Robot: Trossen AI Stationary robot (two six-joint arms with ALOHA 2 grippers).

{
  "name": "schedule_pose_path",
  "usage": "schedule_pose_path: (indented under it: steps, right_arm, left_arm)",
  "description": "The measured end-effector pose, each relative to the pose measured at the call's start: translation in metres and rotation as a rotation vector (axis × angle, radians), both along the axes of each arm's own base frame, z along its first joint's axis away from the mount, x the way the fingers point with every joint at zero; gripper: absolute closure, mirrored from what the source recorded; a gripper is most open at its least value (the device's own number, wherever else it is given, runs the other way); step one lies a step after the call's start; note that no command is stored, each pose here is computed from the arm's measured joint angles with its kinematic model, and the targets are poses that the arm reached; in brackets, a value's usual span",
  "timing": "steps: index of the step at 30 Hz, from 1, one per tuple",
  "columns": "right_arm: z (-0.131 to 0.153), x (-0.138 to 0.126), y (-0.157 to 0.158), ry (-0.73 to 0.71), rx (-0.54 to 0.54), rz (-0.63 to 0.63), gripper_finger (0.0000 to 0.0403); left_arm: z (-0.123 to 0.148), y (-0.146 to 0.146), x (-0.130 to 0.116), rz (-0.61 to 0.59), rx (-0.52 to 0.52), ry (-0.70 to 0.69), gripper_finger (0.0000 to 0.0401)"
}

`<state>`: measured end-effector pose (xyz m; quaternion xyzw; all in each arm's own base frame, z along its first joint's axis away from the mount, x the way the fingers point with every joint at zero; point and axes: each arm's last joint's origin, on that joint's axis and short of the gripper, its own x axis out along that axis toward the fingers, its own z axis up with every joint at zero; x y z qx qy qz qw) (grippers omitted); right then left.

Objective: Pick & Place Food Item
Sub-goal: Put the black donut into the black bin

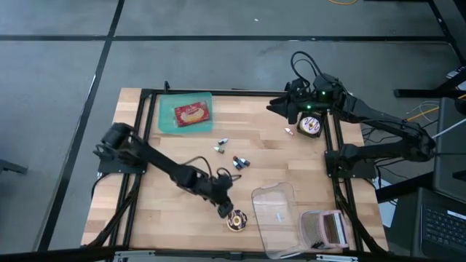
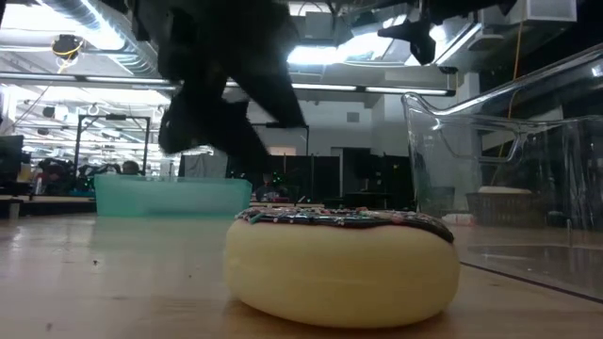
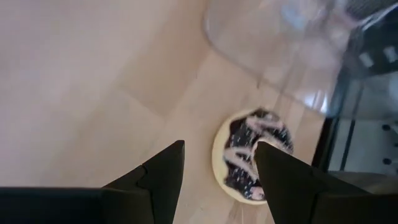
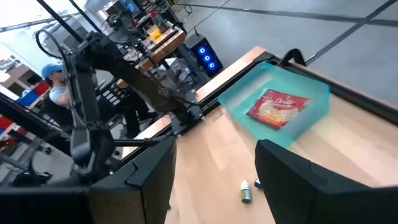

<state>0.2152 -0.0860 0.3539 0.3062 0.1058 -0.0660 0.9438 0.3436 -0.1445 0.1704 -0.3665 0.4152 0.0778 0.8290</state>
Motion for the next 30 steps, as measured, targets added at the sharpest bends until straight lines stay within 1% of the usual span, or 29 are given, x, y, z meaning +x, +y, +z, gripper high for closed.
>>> schedule_pose_path:
  steps: [3, 7, 11, 15, 19, 30]
  right_arm:
    - [0.000, 0.002, 0.006, 0.000, 0.009, 0.021, 0.0186]
    - [0.000, 0.005, 0.013, 0.001, 0.018, 0.044, 0.0186]
    - [0.000, 0.007, 0.020, 0.006, 0.013, 0.043, 0.0186]
    - [0.000, 0.009, 0.026, 0.009, 0.015, 0.038, 0.0186]
    - [-0.001, 0.010, 0.030, 0.011, 0.013, 0.039, 0.0186]
    - [-0.001, 0.012, 0.036, 0.011, 0.021, 0.060, 0.0186]
  left_arm:
    - [-0.012, -0.013, 0.003, -0.001, -0.014, 0.034, 0.0207]
    - [-0.017, -0.025, 0.003, 0.011, -0.039, 0.049, 0.0207]
    - [-0.025, -0.032, 0.000, 0.027, -0.033, 0.078, 0.0207]
    - [-0.029, -0.034, -0.001, 0.038, -0.030, 0.089, 0.0207]
    - [-0.028, -0.031, 0.001, 0.060, -0.018, 0.069, 0.0207]
    - [-0.028, -0.027, 0.007, 0.081, -0.045, 0.048, 0.0207]
